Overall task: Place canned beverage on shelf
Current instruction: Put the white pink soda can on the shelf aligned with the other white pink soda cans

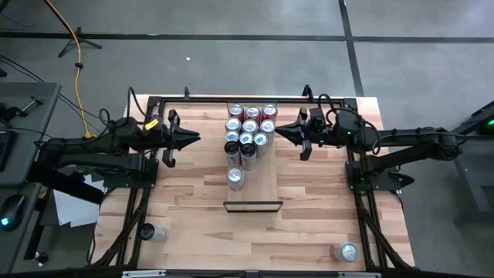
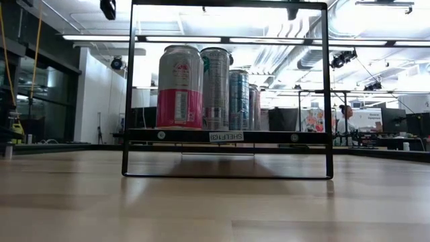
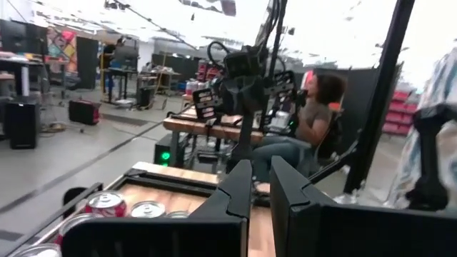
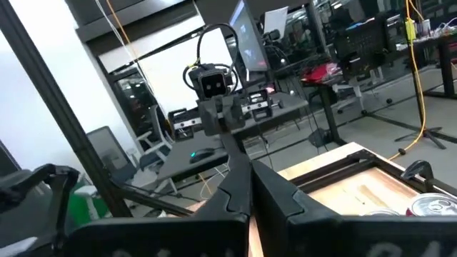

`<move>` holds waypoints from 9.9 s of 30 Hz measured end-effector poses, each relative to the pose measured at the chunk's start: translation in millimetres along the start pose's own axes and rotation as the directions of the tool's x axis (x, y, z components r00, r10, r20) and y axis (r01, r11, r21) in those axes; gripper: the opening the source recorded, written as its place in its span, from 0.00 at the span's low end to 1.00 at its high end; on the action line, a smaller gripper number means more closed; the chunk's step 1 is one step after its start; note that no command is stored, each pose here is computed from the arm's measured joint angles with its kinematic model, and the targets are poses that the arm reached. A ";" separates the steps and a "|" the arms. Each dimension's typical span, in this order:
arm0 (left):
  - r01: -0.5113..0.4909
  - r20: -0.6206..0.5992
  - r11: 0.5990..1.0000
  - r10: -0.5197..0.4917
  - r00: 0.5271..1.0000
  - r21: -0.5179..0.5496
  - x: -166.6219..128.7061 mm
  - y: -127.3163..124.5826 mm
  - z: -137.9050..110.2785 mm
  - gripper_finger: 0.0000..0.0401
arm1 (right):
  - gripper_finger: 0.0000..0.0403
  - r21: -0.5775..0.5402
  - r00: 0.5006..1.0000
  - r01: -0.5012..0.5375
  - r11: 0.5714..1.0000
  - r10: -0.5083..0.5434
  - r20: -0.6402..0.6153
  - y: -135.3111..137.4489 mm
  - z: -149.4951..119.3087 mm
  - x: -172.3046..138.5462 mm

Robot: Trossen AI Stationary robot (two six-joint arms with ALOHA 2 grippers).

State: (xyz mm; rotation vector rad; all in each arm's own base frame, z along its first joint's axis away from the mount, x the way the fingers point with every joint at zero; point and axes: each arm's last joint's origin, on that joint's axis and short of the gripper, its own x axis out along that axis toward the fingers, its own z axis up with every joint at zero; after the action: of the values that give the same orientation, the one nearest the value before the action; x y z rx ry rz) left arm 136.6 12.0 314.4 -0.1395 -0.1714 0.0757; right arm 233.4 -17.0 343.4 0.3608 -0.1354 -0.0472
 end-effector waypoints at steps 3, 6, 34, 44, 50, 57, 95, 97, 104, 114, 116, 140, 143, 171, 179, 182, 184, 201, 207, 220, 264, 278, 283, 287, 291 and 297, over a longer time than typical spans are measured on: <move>-0.021 -0.012 0.999 0.021 1.000 0.026 3.3 0.0 -2.4 0.00 | 0.00 -0.011 1.000 0.002 1.000 -0.002 -0.012 -0.8 -2.0 1.5; -0.028 -0.021 0.999 0.029 0.999 0.026 5.1 0.1 -4.0 0.00 | 0.00 -0.060 1.000 0.005 0.998 -0.006 -0.022 -1.1 -3.0 1.4; -0.056 -0.018 0.998 0.057 0.998 0.016 5.3 1.0 -4.0 0.00 | 0.00 -0.157 0.998 0.012 0.987 -0.021 -0.054 -2.6 -6.2 1.3; -0.057 -0.018 0.998 0.057 0.998 0.001 5.3 1.0 -4.0 0.00 | 0.00 -0.157 0.998 0.012 0.988 -0.021 -0.054 -2.7 -6.2 1.3; -0.057 -0.018 0.998 0.057 0.998 0.001 5.3 1.0 -4.0 0.00 | 0.00 -0.157 0.998 0.014 0.987 -0.023 -0.060 -2.8 -6.7 1.3; -0.057 -0.018 0.998 0.057 0.998 0.001 5.3 1.0 -4.0 0.00 | 0.00 -0.155 0.996 0.018 0.988 -0.030 -0.079 -3.6 -8.6 1.1; 0.214 -0.729 0.964 -0.258 0.634 -0.155 36.3 -58.9 42.0 0.00 | 0.00 -0.140 0.996 0.036 0.989 -0.047 -0.076 -4.1 -8.7 1.1; 0.212 -0.811 0.962 -0.262 0.523 -0.173 33.5 -68.8 48.5 0.00 | 0.00 -0.142 0.995 0.046 0.989 -0.058 -0.080 -4.6 -9.3 1.0; 0.021 -0.930 0.979 -0.199 0.310 -0.202 13.0 -82.2 62.2 0.11 | 0.00 -0.142 0.994 0.050 0.989 -0.063 -0.090 -5.0 -10.3 0.9; -0.125 -0.941 0.948 -0.262 0.214 -0.292 -6.8 -106.0 57.9 0.51 | 0.00 -0.144 0.989 0.058 0.988 -0.076 -0.124 -6.3 -13.5 0.4; -0.152 -0.943 0.941 -0.270 0.193 -0.301 -10.4 -111.1 55.4 0.58 | 0.00 -0.144 0.988 0.059 0.988 -0.078 -0.130 -6.5 -14.1 0.3; -0.797 -0.972 0.598 -0.134 -0.194 0.076 -44.7 -188.7 7.2 0.69 | 0.00 -0.148 0.979 0.071 0.986 -0.097 -0.180 -8.3 -18.9 -0.6; -0.825 -0.971 0.560 -0.142 -0.191 0.080 -43.6 -199.5 0.2 0.69 | 0.00 -0.153 0.976 0.096 0.984 -0.123 -0.182 -9.4 -19.7 -0.9; -0.781 -0.958 0.565 0.060 -0.281 0.265 -32.5 -229.5 -52.7 0.69 | 0.00 -0.159 0.966 0.168 0.973 -0.194 -0.170 -19.4 -17.4 -1.6; -0.779 -0.955 0.563 0.071 -0.287 0.276 -36.1 -226.0 -74.1 0.69 | 0.00 -0.160 0.964 0.169 0.973 -0.197 -0.177 -19.6 -18.1 -1.7; -0.771 -0.956 0.576 0.067 -0.285 0.270 -36.4 -225.0 -80.5 0.69 | 0.00 -0.160 0.964 0.169 0.973 -0.197 -0.178 -19.7 -18.2 -1.8; -0.771 -0.956 0.576 0.069 -0.285 0.272 -36.8 -224.3 -83.1 0.69 | 0.00 -0.160 0.964 0.170 0.972 -0.197 -0.178 -19.7 -18.2 -1.8; -0.688 -0.963 0.693 0.033 -0.268 0.215 -35.8 -219.3 -76.0 0.46 | 0.00 -0.166 0.957 0.175 0.970 -0.208 -0.204 -20.7 -20.8 -2.4; -0.691 -0.978 0.713 -0.036 -0.207 0.120 -29.5 -199.7 -51.1 0.46 | 0.00 -0.164 0.957 0.176 0.971 -0.208 -0.203 -20.6 -20.6 -2.4; -0.673 -0.957 0.680 -0.185 0.225 -0.290 -1.7 -112.0 57.9 0.46 | 0.00 -0.107 0.955 0.191 0.976 -0.210 -0.208 -20.8 -21.1 -2.6; -0.568 -0.762 0.805 0.260 0.593 -0.168 182.5 32.4 135.0 0.46 | 0.90 -0.617 0.772 0.215 0.757 -0.519 -0.367 44.8 53.2 84.5; -0.586 -0.722 0.686 0.126 0.680 -0.432 189.1 75.2 139.8 0.46 | 0.90 -0.881 0.689 0.237 0.410 -0.710 -0.145 35.8 43.5 112.2; -0.580 -0.732 0.688 0.104 0.674 -0.436 193.3 74.9 135.3 0.47 | 0.90 -0.882 0.696 0.250 0.400 -0.707 -0.123 33.9 38.6 121.9; -0.579 -0.729 0.690 0.108 0.676 -0.435 193.2 74.9 135.8 0.47 | 0.87 -0.887 0.673 0.269 0.376 -0.732 -0.106 30.7 35.3 125.2; -0.587 -0.732 0.697 0.131 0.668 -0.412 192.7 75.5 135.5 0.47 | 0.75 -0.887 0.656 0.292 0.357 -0.750 -0.085 30.2 35.1 125.7; -0.581 -0.731 0.709 0.135 0.669 -0.401 192.7 75.8 135.6 0.48 | 0.48 -0.884 0.644 0.307 0.353 -0.761 -0.080 25.3 36.5 126.0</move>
State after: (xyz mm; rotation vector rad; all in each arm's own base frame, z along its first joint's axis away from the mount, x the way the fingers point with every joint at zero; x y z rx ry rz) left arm 297.4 121.5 467.4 -0.8589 0.5816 0.3965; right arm 353.6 -14.9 401.8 -0.5835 0.5527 -0.7106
